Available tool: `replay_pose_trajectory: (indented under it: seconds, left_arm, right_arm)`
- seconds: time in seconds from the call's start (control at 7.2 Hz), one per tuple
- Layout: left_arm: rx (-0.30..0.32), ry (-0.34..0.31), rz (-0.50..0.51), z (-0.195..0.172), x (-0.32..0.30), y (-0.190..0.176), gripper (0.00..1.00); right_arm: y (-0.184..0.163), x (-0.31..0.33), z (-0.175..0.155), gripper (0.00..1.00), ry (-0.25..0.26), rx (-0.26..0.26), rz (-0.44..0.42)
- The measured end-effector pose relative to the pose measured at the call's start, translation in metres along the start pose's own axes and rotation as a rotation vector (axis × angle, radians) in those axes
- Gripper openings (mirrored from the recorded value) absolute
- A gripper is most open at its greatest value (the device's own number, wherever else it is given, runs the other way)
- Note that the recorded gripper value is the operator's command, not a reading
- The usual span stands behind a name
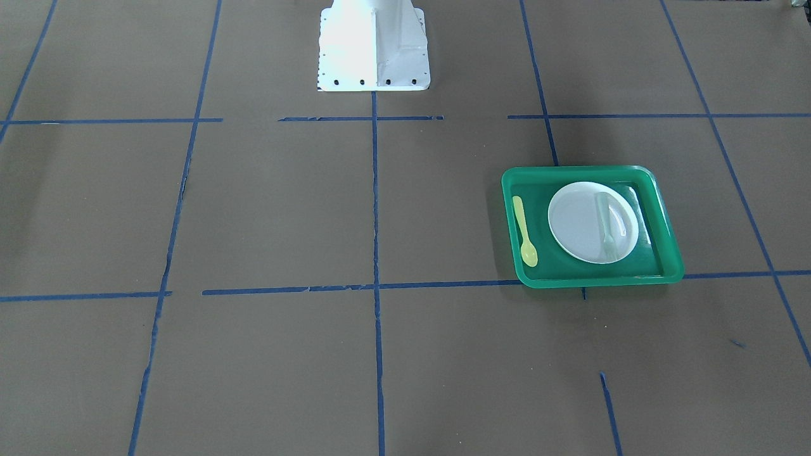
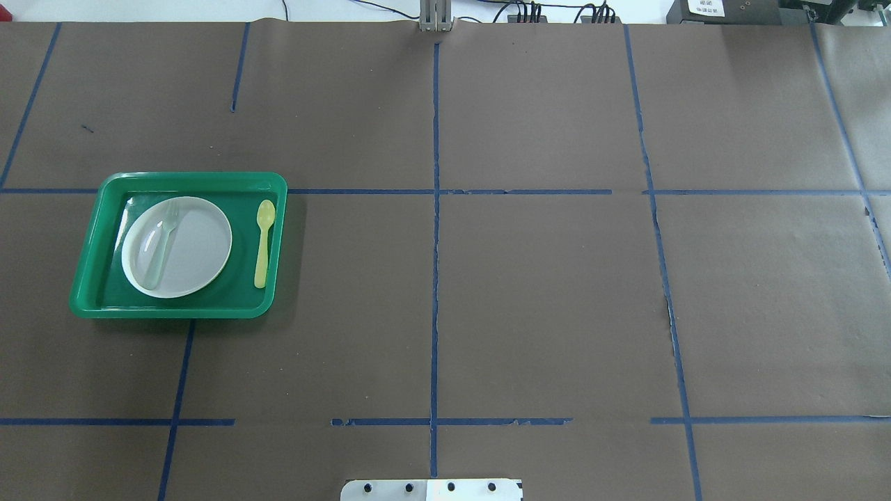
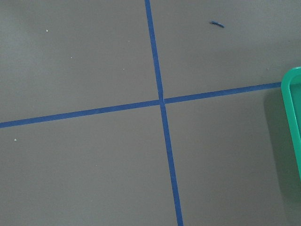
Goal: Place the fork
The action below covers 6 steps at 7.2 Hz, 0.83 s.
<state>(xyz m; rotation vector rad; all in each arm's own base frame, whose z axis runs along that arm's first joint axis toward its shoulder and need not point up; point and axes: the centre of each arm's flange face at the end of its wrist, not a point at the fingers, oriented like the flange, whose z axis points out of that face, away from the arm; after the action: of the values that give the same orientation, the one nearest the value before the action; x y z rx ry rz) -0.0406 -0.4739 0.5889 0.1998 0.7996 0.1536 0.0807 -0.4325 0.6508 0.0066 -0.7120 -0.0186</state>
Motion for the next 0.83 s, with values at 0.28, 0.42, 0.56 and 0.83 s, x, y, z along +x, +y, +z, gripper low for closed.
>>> replay_pose_trajectory:
  seconds: [0.28,0.42,0.56,0.83]
  left_arm:
    - [0.035,0.061,0.052,0.045,0.091,-0.032,1.00]
    - [0.039,0.083,0.039,0.067,0.142,-0.047,1.00]
    - [0.043,0.065,0.008,0.090,0.189,-0.061,1.00]
    - [0.050,0.034,-0.050,0.126,0.257,-0.070,0.96]
  right_arm:
    - [0.000,0.000,0.000,1.00,0.000,0.000,0.000]
    - [0.000,0.000,0.000,1.00,0.000,0.000,0.000]
    - [0.000,0.000,0.000,1.00,0.000,0.000,0.000]
    - [0.000,0.000,0.000,1.00,0.000,0.000,0.000]
